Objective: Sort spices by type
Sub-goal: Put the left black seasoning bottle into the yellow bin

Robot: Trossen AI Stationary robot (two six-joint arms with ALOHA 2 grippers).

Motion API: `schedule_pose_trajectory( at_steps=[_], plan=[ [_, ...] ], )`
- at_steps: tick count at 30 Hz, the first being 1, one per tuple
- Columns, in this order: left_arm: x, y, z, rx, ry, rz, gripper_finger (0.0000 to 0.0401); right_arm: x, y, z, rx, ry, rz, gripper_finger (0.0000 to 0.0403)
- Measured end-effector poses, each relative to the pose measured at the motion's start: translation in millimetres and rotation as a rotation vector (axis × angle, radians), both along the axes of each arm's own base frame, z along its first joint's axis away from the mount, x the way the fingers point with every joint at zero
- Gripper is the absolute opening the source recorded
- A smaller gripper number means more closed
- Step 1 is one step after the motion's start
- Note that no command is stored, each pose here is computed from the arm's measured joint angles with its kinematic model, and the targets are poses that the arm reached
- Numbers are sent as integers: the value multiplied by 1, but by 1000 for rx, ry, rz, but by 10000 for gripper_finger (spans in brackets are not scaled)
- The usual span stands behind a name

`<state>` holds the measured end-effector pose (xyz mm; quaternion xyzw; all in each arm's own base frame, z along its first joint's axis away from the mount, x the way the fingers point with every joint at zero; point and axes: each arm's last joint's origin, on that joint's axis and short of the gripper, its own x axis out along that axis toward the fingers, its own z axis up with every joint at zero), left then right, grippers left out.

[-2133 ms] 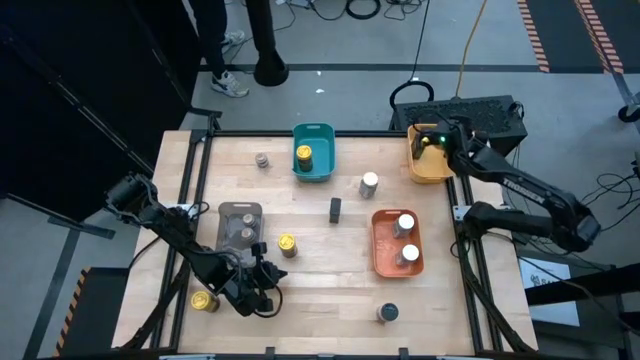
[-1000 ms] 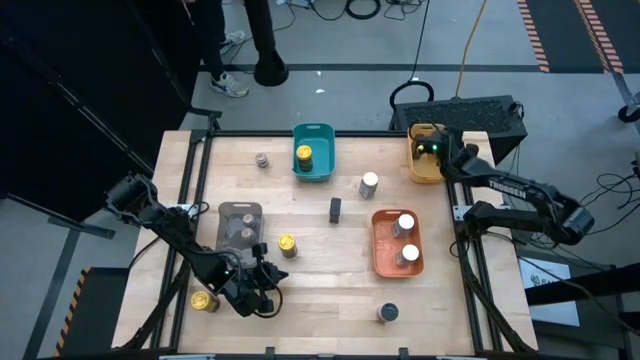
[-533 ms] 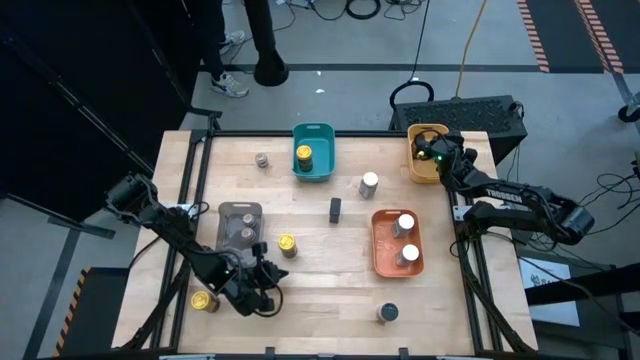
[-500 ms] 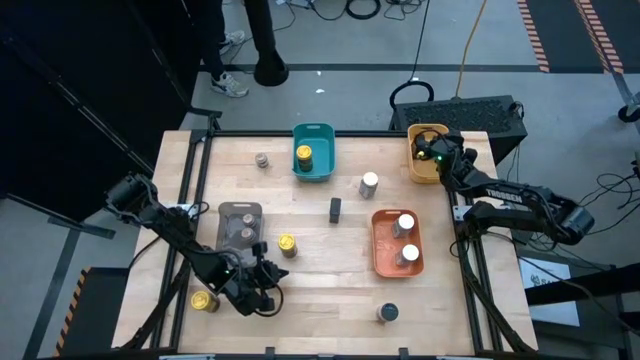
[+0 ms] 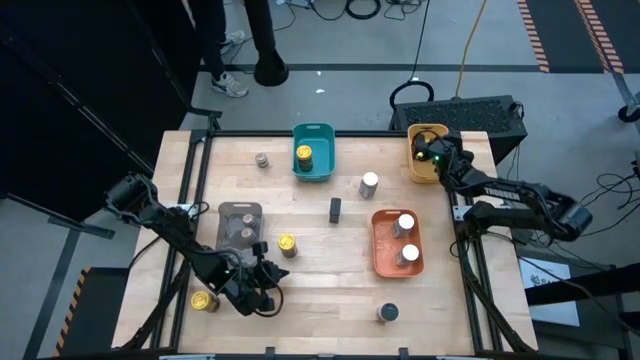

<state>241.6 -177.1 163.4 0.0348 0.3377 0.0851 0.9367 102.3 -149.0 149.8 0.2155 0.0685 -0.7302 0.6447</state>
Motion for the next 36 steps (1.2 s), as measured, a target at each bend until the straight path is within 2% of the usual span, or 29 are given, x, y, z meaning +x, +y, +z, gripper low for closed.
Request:
schedule_pose_trajectory(
  at_steps=[8, 20, 30, 36],
  plan=[
    [0, 0, 0, -2, 1, -1, 4, 0, 0, -3, 28, 56, 26, 237],
    [0, 0, 0, -7, 4, -2, 4, 2, -1, 4, -29, 42, 35, 243],
    [0, 0, 0, -5, 4, 2, 4, 2, 6, 23, -129, 28, 83, 243],
    [0, 1, 0, 8, 1, 14, 4, 9, 19, 47, -279, 29, 197, 244]
  ],
)
